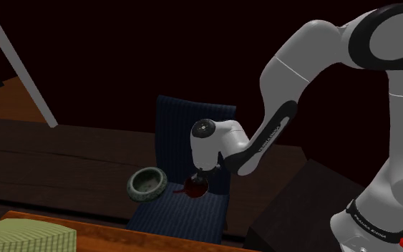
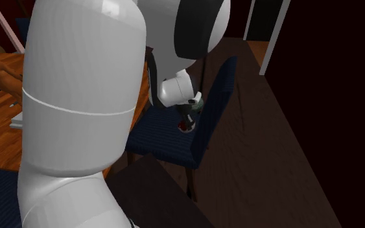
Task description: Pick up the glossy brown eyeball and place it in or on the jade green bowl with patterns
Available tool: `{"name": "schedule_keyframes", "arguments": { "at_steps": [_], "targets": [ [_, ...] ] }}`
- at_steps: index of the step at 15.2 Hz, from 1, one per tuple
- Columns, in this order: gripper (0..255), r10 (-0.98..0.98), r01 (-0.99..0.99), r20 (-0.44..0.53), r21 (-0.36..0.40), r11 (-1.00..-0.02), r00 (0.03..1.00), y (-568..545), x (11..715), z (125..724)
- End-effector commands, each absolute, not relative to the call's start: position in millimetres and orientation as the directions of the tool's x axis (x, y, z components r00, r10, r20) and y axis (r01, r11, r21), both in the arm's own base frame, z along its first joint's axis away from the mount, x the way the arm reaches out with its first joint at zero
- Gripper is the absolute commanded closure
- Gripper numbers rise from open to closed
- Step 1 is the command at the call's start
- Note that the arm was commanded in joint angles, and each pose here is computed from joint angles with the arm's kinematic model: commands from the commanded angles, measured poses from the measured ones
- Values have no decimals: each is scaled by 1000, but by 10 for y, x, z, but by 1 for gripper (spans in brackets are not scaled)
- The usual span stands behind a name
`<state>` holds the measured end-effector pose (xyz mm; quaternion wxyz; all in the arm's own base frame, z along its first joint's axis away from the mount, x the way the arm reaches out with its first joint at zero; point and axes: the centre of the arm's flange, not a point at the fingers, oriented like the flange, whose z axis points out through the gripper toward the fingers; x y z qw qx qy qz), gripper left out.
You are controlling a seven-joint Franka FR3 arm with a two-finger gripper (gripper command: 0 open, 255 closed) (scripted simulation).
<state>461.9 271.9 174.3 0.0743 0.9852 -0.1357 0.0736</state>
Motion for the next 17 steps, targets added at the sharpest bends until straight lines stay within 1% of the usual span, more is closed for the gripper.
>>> {"name": "schedule_keyframes", "arguments": {
  "at_steps": [1,17],
  "targets": [
    [255,-256,-278,165,127,-952,952,2717,4616,1843],
    [255,-256,-278,165,127,-952,952,2717,4616,2688]
  ]
}}
